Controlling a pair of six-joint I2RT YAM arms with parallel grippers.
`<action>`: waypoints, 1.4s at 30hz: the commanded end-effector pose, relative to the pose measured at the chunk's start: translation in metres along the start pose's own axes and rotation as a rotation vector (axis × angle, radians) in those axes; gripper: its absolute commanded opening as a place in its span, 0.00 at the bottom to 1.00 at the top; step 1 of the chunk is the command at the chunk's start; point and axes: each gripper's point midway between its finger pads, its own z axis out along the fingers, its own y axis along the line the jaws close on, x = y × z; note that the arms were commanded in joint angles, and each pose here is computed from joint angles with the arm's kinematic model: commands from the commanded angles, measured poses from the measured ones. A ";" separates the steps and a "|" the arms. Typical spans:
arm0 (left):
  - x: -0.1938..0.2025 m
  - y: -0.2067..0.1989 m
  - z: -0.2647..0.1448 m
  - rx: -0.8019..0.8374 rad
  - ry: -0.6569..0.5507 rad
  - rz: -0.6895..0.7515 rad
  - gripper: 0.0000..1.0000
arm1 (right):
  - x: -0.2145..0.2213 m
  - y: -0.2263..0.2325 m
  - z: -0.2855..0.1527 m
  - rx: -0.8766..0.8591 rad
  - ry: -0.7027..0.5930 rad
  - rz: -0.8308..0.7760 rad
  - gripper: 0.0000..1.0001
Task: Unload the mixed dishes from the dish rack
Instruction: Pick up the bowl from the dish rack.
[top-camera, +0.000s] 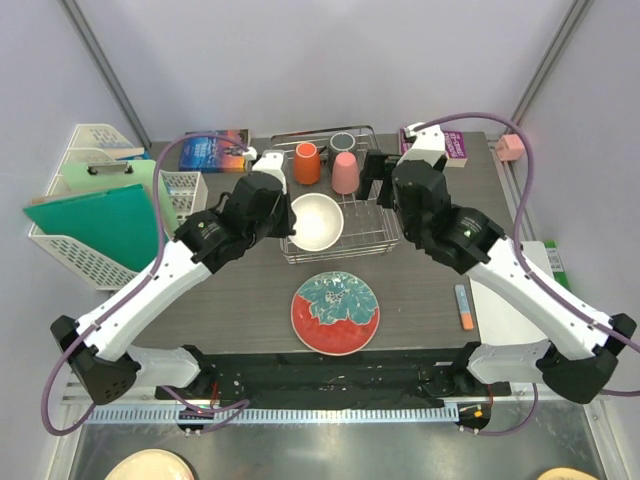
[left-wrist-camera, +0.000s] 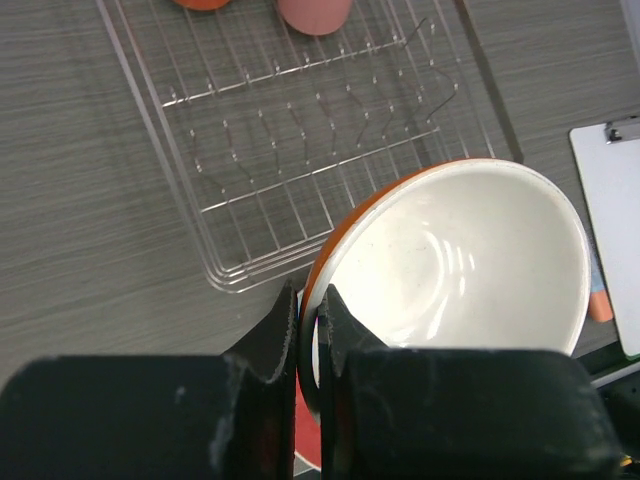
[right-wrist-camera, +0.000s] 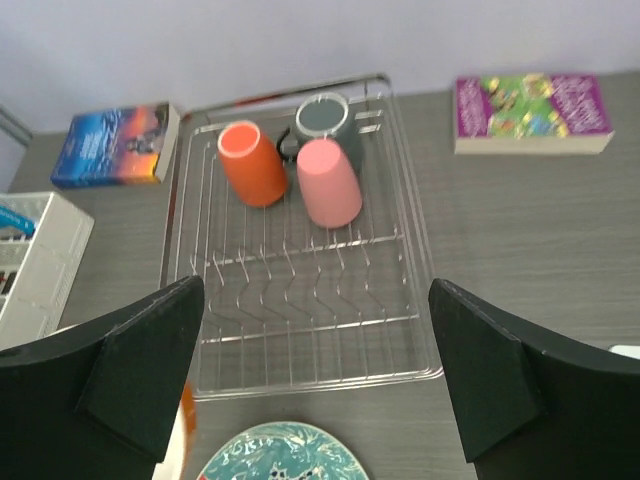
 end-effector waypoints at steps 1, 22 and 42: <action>-0.006 0.013 -0.012 -0.032 -0.055 -0.009 0.00 | 0.039 0.030 0.009 -0.232 0.199 0.109 0.99; 0.017 0.002 0.011 0.010 0.022 0.002 0.00 | 0.142 0.073 0.016 -0.434 0.443 0.125 0.75; -0.001 0.060 -0.012 -0.252 -0.093 0.077 1.00 | 0.164 0.026 -0.022 -0.364 0.507 0.099 0.01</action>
